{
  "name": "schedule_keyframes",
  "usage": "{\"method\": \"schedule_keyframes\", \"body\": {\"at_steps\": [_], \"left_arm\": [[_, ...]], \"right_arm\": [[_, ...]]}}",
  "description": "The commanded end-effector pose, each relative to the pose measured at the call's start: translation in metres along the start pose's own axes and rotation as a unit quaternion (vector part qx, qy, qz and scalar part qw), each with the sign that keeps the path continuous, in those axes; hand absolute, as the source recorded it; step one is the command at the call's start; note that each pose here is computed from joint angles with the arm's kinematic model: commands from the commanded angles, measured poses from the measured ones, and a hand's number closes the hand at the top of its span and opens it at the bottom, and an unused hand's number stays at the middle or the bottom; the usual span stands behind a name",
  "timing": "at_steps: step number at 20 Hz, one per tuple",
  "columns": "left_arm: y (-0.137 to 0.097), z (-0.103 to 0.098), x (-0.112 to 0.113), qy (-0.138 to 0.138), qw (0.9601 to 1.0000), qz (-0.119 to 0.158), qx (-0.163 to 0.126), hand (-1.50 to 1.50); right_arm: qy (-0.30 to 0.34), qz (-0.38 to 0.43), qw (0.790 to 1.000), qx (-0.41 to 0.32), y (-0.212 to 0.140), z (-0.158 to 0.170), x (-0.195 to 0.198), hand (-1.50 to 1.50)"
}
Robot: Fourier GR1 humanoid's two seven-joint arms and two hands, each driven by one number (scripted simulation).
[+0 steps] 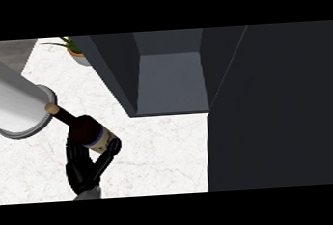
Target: Pick up the wine, place it into the cabinet and close the cabinet
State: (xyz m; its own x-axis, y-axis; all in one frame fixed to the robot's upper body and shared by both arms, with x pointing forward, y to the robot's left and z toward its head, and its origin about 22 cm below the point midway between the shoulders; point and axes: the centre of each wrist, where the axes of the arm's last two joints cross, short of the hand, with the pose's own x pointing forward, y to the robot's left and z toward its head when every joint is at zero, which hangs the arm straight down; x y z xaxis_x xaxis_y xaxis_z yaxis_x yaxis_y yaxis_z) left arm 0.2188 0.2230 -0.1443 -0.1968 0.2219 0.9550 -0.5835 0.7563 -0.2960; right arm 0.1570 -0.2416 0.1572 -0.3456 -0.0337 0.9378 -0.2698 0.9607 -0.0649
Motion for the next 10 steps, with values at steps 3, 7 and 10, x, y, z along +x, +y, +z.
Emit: {"method": "schedule_keyframes", "body": {"at_steps": [3, 7, 10], "left_arm": [[0.008, -0.003, 0.003, 0.004, 0.9997, 0.004, -0.022, 1.50], [0.006, -0.002, -0.016, 0.008, 0.9998, 0.001, -0.015, 1.50], [0.000, 0.001, -0.020, 0.004, 0.9996, 0.014, -0.024, 1.50]], "right_arm": [[0.004, -0.005, 1.000, -0.011, 0.017, -0.014, 0.015, -1.50], [0.001, 0.004, 1.000, -0.004, -0.006, -0.001, -0.007, -1.50], [-0.001, 0.003, 1.000, 0.000, -0.006, 0.000, 0.010, -1.50]]}}
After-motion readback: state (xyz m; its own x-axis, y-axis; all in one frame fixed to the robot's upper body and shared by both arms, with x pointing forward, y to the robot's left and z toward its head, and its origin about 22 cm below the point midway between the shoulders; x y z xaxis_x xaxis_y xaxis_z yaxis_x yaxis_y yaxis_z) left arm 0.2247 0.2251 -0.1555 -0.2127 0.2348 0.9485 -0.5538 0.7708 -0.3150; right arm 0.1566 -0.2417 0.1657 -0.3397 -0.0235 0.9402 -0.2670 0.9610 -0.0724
